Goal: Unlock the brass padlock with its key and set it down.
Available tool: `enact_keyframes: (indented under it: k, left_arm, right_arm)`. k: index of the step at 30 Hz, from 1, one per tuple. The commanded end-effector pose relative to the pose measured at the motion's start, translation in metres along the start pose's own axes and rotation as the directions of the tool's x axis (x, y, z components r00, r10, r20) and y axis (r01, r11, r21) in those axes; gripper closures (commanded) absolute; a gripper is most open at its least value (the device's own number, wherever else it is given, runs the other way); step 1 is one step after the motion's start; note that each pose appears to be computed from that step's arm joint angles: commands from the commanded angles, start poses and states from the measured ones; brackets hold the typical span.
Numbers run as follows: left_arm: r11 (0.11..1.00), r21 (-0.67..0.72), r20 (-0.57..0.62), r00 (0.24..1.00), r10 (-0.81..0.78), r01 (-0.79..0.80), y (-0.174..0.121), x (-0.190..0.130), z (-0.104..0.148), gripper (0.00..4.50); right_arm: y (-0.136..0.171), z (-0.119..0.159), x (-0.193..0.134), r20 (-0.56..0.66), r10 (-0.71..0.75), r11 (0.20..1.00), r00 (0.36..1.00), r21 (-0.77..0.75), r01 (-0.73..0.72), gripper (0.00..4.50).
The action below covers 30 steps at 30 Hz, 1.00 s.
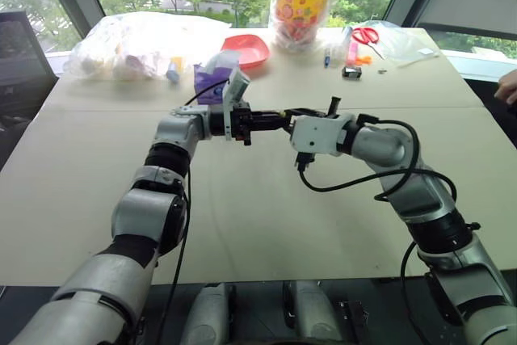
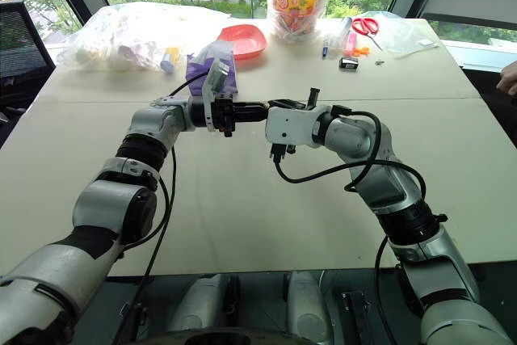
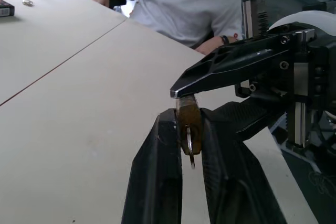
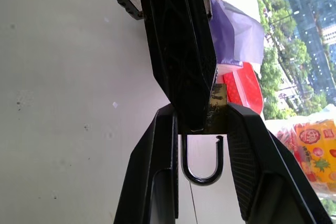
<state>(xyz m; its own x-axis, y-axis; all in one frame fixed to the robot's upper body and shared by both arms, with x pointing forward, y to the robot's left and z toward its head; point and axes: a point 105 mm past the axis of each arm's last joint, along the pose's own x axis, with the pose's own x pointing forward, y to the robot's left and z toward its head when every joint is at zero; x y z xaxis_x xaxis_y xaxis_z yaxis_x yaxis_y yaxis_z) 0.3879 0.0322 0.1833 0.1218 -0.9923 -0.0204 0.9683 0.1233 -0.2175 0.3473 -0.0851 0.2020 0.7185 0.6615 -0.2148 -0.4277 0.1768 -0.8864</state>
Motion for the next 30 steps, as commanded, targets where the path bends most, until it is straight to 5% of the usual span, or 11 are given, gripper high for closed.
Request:
enact_keyframes:
  k: [1, 4, 11, 15, 18, 24, 30]
  left_arm:
    - [0.999, 0.044, -0.006, 1.000, -0.008, 0.008, -0.002, 0.004, 0.010, 4.49]
    - [0.999, 0.036, 0.012, 1.000, 0.000, -0.001, -0.001, 0.004, 0.013, 4.49]
    - [0.999, 0.038, 0.017, 1.000, 0.022, -0.022, 0.002, -0.005, 0.012, 4.50]
    - [0.999, 0.011, 0.029, 0.998, 0.050, -0.050, 0.006, -0.019, 0.010, 4.50]
    - [0.998, -0.023, 0.058, 0.997, 0.059, -0.058, 0.007, -0.027, 0.012, 4.50]
    - [0.999, -0.036, 0.035, 0.999, -0.018, 0.019, -0.004, -0.023, 0.004, 4.50]
    - [0.998, -0.038, 0.033, 0.998, -0.051, 0.052, -0.009, -0.019, 0.005, 4.50]
  right_arm:
    - [-0.016, 0.023, -0.005, 0.069, -0.054, 0.997, 0.996, -0.049, 0.058, 3.79]
    - [-0.015, 0.023, -0.005, 0.072, -0.054, 0.998, 0.996, -0.037, 0.056, 3.79]
    - [-0.012, 0.011, -0.014, 0.031, -0.046, 0.999, 0.998, 0.018, 0.045, 0.19]
    - [-0.007, -0.019, -0.038, -0.099, -0.062, 0.989, 0.993, 0.129, 0.075, 0.05]
    - [-0.012, -0.018, -0.053, -0.082, -0.158, 0.910, 0.984, 0.375, 0.177, 1.07]
    - [-0.010, 0.013, -0.046, 0.024, -0.193, 0.722, 0.981, 0.681, 0.125, 4.22]
    - [-0.003, 0.022, -0.037, 0.038, -0.148, 0.714, 0.988, 0.695, 0.080, 4.43]
